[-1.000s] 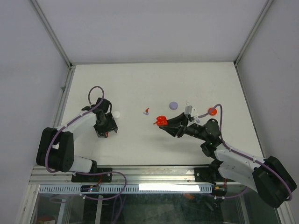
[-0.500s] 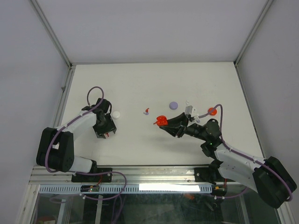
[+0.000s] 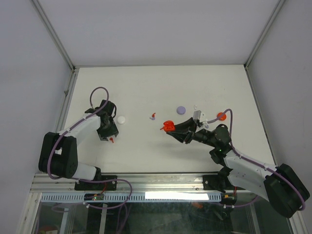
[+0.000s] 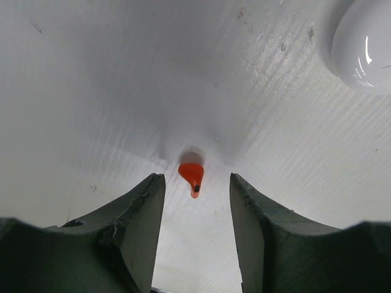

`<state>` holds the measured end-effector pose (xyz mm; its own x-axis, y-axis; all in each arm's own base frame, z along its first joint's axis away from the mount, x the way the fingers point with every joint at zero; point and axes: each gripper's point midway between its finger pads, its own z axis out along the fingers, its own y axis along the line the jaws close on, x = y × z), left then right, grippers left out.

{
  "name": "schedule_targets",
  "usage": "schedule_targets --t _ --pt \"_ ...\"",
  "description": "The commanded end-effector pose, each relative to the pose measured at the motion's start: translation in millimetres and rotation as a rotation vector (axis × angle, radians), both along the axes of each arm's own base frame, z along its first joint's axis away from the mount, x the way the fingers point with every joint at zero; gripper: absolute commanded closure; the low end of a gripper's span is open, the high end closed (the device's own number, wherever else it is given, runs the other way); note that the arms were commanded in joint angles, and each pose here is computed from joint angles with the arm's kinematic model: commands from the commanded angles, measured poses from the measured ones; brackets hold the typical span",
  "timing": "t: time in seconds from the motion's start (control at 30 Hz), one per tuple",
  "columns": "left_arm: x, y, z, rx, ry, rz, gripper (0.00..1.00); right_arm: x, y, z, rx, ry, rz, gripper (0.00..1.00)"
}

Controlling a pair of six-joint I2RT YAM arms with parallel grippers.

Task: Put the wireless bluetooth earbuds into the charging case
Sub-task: Pick up the earbud from the center of the board.

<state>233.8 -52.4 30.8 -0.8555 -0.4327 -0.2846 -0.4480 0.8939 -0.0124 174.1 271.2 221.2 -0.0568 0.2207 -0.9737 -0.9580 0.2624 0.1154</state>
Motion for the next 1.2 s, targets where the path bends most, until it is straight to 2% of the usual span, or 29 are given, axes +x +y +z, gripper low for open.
schedule_targets --t 0.0,0.23,0.47,1.0,1.17 --pt "14.1 0.5 -2.3 0.009 -0.017 -0.019 0.53 -0.1 -3.5 20.3 0.054 -0.068 -0.018 1.0" --pt "12.9 2.0 -11.0 0.021 0.007 -0.029 0.57 0.4 -3.8 20.8 0.054 -0.069 -0.021 1.0" --pt "6.6 -5.1 -14.4 -0.023 0.027 -0.034 0.64 0.1 -3.6 21.7 0.055 -0.071 -0.019 1.0" --pt "7.1 -20.9 -5.9 -0.114 0.008 -0.023 0.79 1.4 -2.8 20.0 0.044 -0.071 -0.019 1.0" --pt "13.1 -27.2 6.9 -0.154 -0.039 0.008 0.82 3.2 -1.9 17.1 0.026 -0.065 -0.022 1.0"
